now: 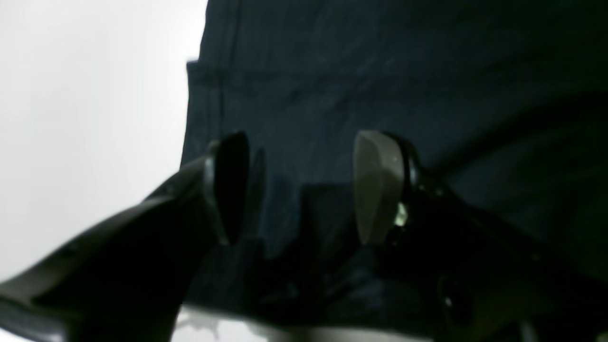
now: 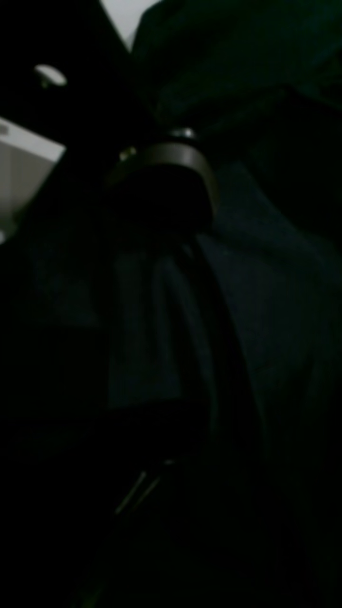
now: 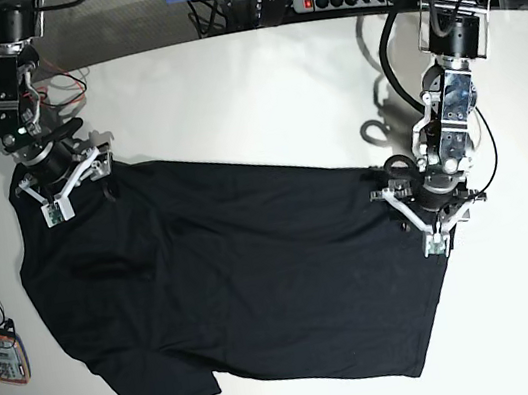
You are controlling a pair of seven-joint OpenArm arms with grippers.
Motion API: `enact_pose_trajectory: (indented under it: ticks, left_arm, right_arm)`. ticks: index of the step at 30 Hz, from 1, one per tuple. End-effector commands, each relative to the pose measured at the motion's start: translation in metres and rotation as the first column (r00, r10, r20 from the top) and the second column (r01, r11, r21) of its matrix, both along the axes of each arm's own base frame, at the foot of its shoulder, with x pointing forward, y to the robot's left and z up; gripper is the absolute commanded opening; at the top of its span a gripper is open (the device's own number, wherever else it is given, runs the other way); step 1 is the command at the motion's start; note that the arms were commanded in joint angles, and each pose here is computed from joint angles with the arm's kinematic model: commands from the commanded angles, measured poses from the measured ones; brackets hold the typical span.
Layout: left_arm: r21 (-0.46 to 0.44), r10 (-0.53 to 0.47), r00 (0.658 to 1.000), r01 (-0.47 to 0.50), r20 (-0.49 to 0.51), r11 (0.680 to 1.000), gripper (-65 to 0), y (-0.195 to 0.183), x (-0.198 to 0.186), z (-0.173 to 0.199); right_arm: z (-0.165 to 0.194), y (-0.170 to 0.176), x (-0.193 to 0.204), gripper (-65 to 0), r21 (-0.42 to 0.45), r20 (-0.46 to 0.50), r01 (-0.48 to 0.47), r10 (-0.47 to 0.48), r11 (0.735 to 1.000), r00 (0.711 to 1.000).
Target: Fold the T-shirt properly
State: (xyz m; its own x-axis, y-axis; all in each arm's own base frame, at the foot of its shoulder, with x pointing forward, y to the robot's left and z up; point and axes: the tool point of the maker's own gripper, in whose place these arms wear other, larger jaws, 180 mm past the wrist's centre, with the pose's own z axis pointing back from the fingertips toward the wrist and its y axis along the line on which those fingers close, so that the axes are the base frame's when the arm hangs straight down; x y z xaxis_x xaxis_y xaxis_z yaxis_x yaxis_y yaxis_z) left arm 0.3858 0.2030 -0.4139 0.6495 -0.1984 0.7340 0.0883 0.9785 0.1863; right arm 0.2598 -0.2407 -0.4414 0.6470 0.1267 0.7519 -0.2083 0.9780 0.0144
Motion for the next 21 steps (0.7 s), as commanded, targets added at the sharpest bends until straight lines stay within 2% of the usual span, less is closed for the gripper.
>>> enact_pose_trajectory:
  ticks: [1,6,10,14,21]
  left_arm:
    - [0.033,0.009,1.000,-0.010,0.014,0.999,-31.6,0.017,0.001,0.002]
    - [0.072,0.046,0.993,-0.038,-0.113,0.997,-31.6,0.045,-0.041,-0.040]
    - [0.092,0.025,0.989,-0.012,-0.143,0.996,-31.6,0.053,-0.083,-0.064]
    - [0.092,0.014,0.983,0.003,-0.182,0.996,-31.6,0.052,-0.126,-0.086]
    - [0.089,0.015,0.966,0.008,-0.259,0.996,-31.6,0.052,-0.167,-0.105]
  right_arm:
    - [-0.023,-0.010,-0.025,-8.2,-0.091,-0.145,-0.040,0.027,0.995,0.989]
    - [-0.020,-0.009,-0.023,-8.2,-0.092,-0.132,-0.042,0.030,0.995,0.991]
    - [-0.012,-0.008,-0.020,-8.2,-0.100,-0.114,-0.052,0.040,0.994,0.993]
    - [-0.023,-0.007,-0.045,-8.2,-0.099,-0.160,-0.062,0.045,0.993,0.986]
    - [-0.034,-0.008,-0.072,-8.2,-0.096,-0.217,-0.066,0.044,0.993,0.975]
